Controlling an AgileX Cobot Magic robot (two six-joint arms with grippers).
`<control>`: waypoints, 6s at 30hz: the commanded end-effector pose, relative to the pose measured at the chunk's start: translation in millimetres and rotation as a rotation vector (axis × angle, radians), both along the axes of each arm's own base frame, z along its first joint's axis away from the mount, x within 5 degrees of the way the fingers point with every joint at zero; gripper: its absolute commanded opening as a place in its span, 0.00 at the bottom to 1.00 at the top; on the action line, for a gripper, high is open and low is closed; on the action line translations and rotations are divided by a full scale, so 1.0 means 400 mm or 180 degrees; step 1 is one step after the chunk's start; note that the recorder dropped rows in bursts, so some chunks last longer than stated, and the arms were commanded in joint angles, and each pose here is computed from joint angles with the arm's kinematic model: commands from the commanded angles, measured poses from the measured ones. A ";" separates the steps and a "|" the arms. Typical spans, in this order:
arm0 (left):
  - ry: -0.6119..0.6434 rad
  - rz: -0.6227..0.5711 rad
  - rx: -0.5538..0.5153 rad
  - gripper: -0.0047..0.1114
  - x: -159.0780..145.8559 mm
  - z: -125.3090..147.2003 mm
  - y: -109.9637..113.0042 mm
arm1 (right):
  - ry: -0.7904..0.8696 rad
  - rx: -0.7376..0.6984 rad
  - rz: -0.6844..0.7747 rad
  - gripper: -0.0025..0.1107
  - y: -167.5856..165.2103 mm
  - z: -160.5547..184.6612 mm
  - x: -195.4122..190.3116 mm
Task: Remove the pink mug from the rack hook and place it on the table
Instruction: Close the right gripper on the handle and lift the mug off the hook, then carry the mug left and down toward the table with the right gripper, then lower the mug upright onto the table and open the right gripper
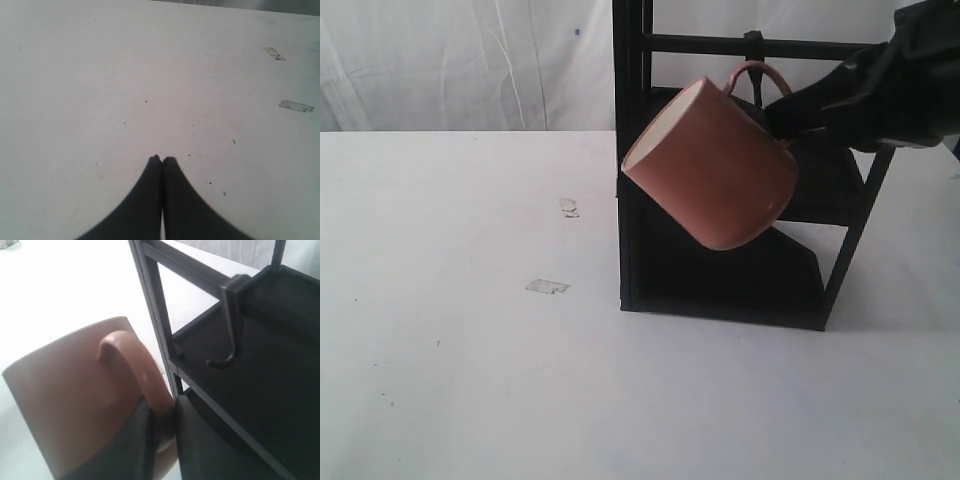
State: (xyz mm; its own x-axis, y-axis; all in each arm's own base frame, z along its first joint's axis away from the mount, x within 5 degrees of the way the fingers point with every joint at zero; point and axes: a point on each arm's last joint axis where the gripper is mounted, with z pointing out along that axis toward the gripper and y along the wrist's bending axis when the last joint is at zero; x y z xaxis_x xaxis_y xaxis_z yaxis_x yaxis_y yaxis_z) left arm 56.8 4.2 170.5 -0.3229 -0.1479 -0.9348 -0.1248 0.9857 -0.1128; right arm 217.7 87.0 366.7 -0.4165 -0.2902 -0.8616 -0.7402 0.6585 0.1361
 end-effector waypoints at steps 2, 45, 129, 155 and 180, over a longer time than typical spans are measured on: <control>-0.0014 -0.0010 0.0014 0.04 0.000 -0.001 0.000 | -0.0090 0.0131 0.0234 0.02 0.031 0.030 -0.047; -0.0014 -0.0010 0.0014 0.04 0.000 -0.001 0.000 | -0.0405 0.0400 0.0283 0.02 0.460 -0.126 -0.105; -0.0014 -0.0010 0.0014 0.04 0.000 -0.001 0.000 | 0.0557 0.1495 -0.0979 0.02 0.582 -0.628 -0.033; -0.0014 -0.0010 0.0014 0.04 0.000 -0.001 0.000 | 0.0596 0.1419 -0.0974 0.15 0.582 -0.650 -0.034; -0.0014 -0.0010 0.0014 0.04 0.000 -0.001 0.000 | 0.0836 0.1464 -0.1000 0.30 0.585 -0.647 -0.042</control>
State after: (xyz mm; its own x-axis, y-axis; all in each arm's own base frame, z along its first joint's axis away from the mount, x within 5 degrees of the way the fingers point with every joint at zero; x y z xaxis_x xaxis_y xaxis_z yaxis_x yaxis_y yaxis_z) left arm 56.8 4.2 170.5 -0.3232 -0.1459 -0.9350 -0.1248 0.9860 -0.1107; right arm 198.9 321.6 102.1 -0.6287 0.2385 -0.7402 -0.4299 0.6866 0.5863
